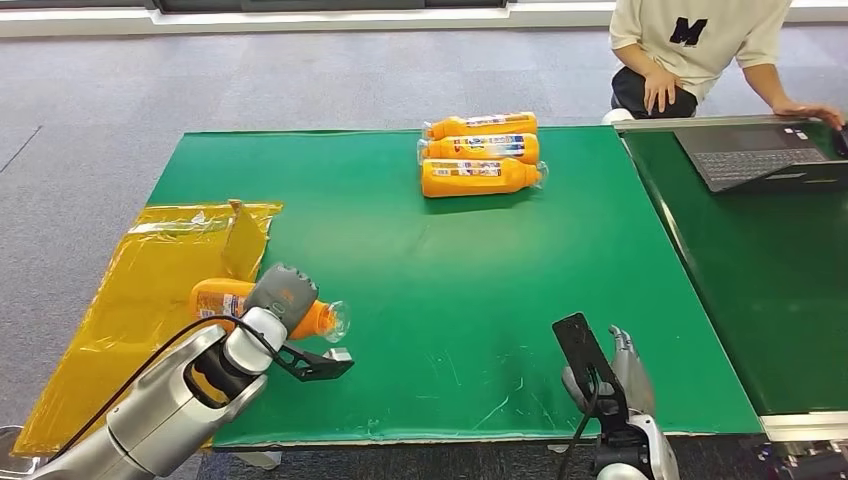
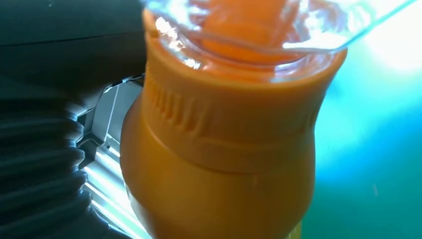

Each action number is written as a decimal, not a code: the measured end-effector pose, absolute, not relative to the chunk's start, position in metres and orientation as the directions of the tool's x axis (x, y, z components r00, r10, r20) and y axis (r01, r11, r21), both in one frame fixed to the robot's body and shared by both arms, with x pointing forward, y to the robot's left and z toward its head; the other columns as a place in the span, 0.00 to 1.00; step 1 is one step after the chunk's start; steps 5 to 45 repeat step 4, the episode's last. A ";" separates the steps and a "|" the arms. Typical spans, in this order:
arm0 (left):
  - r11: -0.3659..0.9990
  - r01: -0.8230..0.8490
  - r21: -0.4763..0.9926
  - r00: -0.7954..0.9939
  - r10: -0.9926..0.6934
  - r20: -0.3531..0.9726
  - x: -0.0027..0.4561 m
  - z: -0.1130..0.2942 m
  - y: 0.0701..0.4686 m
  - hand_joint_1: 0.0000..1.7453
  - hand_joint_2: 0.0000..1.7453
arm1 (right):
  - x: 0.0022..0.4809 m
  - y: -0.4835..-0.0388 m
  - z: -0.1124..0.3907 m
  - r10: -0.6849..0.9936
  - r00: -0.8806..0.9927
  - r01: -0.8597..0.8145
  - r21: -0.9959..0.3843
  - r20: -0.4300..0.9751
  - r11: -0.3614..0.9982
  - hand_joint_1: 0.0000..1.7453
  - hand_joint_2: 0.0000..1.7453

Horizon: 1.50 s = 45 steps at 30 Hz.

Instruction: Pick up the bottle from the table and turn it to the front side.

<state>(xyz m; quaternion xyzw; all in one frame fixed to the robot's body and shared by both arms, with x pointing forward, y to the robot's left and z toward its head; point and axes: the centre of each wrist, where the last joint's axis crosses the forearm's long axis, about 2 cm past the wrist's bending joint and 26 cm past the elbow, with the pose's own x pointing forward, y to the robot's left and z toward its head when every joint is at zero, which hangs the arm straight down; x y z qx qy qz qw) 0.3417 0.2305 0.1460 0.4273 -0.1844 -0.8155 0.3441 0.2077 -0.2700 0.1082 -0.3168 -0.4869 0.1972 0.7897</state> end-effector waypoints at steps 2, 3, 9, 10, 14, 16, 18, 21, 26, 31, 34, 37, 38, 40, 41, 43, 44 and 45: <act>-0.710 0.421 0.565 -0.405 -0.704 -0.583 0.338 0.136 0.233 1.00 1.00 | 0.204 -0.272 0.108 0.616 0.452 0.001 -0.691 0.645 0.723 0.00 1.00; -0.716 0.427 0.553 -0.405 -0.698 -0.590 0.337 0.132 0.234 1.00 1.00 | 0.203 -0.272 0.109 0.614 0.453 0.002 -0.690 0.646 0.724 0.00 1.00; -0.718 0.430 0.547 -0.406 -0.695 -0.594 0.337 0.130 0.235 1.00 1.00 | 0.203 -0.273 0.109 0.614 0.454 0.003 -0.690 0.646 0.724 0.00 1.00; -0.718 0.430 0.547 -0.406 -0.695 -0.594 0.337 0.130 0.235 1.00 1.00 | 0.203 -0.273 0.109 0.614 0.454 0.003 -0.690 0.646 0.724 0.00 1.00; -0.718 0.430 0.547 -0.406 -0.695 -0.594 0.337 0.130 0.235 1.00 1.00 | 0.203 -0.273 0.109 0.614 0.454 0.003 -0.690 0.646 0.724 0.00 1.00; -0.718 0.430 0.547 -0.406 -0.695 -0.594 0.337 0.130 0.235 1.00 1.00 | 0.203 -0.273 0.109 0.614 0.454 0.003 -0.690 0.646 0.724 0.00 1.00; -0.718 0.430 0.547 -0.406 -0.695 -0.594 0.337 0.130 0.235 1.00 1.00 | 0.203 -0.273 0.109 0.614 0.454 0.003 -0.690 0.646 0.724 0.00 1.00; -0.718 0.430 0.547 -0.406 -0.695 -0.594 0.337 0.130 0.235 1.00 1.00 | 0.203 -0.273 0.109 0.614 0.454 0.003 -0.690 0.646 0.724 0.00 1.00; -0.718 0.430 0.547 -0.406 -0.695 -0.594 0.337 0.130 0.235 1.00 1.00 | 0.203 -0.273 0.109 0.614 0.454 0.003 -0.690 0.646 0.724 0.00 1.00; -0.718 0.430 0.547 -0.406 -0.695 -0.594 0.337 0.130 0.235 1.00 1.00 | 0.203 -0.273 0.109 0.614 0.454 0.003 -0.690 0.646 0.724 0.00 1.00; -0.718 0.430 0.547 -0.406 -0.695 -0.594 0.337 0.130 0.235 1.00 1.00 | 0.203 -0.273 0.109 0.614 0.454 0.003 -0.690 0.646 0.724 0.00 1.00; -0.718 0.430 0.547 -0.406 -0.695 -0.594 0.337 0.130 0.235 1.00 1.00 | 0.203 -0.273 0.109 0.614 0.454 0.003 -0.690 0.646 0.724 0.00 1.00; -0.718 0.430 0.547 -0.406 -0.695 -0.594 0.337 0.130 0.235 1.00 1.00 | 0.203 -0.273 0.109 0.614 0.454 0.003 -0.690 0.646 0.724 0.00 1.00; -0.718 0.430 0.547 -0.406 -0.695 -0.594 0.337 0.130 0.235 1.00 1.00 | 0.203 -0.273 0.109 0.614 0.454 0.003 -0.690 0.646 0.724 0.00 1.00; -0.718 0.430 0.547 -0.406 -0.695 -0.594 0.337 0.130 0.235 1.00 1.00 | 0.203 -0.273 0.109 0.614 0.454 0.003 -0.690 0.646 0.724 0.00 1.00; -0.718 0.430 0.547 -0.406 -0.695 -0.594 0.337 0.130 0.235 1.00 1.00 | 0.203 -0.273 0.109 0.614 0.454 0.003 -0.690 0.646 0.724 0.00 1.00; -0.718 0.430 0.547 -0.406 -0.695 -0.594 0.337 0.130 0.235 1.00 1.00 | 0.203 -0.273 0.109 0.614 0.454 0.003 -0.690 0.646 0.724 0.00 1.00; -0.718 0.430 0.547 -0.406 -0.695 -0.594 0.337 0.130 0.235 1.00 1.00 | 0.203 -0.273 0.109 0.614 0.454 0.003 -0.690 0.646 0.724 0.00 1.00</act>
